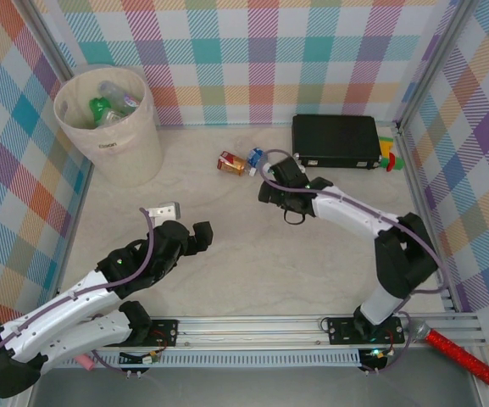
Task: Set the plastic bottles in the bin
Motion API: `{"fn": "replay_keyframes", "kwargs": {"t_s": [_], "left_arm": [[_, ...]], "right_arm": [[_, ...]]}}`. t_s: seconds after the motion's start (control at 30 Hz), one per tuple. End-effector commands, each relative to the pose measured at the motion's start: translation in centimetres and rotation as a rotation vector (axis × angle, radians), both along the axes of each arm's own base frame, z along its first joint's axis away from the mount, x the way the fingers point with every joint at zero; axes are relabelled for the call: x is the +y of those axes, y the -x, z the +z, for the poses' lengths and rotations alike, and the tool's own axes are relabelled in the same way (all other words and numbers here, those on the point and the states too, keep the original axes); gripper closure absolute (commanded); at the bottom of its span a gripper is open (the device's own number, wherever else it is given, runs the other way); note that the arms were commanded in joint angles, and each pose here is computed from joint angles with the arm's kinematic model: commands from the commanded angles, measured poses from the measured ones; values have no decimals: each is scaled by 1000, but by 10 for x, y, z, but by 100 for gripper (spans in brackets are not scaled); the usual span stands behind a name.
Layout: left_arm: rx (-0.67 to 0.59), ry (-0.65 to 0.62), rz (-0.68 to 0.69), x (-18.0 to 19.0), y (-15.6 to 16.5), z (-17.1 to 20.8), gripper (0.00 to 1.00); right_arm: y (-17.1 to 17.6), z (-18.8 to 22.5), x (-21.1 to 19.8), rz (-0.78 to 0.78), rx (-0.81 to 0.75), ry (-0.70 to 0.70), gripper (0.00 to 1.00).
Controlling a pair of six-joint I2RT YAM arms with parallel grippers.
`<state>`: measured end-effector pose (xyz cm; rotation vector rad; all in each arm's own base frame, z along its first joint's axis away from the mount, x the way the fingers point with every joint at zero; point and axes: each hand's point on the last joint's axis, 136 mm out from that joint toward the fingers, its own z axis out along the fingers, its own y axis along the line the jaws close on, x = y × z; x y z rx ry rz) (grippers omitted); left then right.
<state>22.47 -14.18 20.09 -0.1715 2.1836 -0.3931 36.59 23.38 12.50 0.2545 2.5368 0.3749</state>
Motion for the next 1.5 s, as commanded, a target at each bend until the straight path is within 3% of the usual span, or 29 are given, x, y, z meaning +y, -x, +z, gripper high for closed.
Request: {"fn": "replay_keyframes", "kwargs": {"t_s": [0.0,0.67,0.9,1.27,1.47], "left_arm": [[-2,36,-18,-4,3,8,1],[-2,4,17,9,6,-5,1],[1,1,9,8,7,-3,1],[2,6,17,11,9,-4,1],[3,14,13,10,9,-2,0]], "right_arm": [[-21,5,7,-16,-15,-7,15],[-89,-64,2,-188,79,46,20],[-93,-77,-4,-221,106,55,28],[-81,-82,-14,-219,123,80,48],[-70,-85,-19,-228,132,70,49]]}}
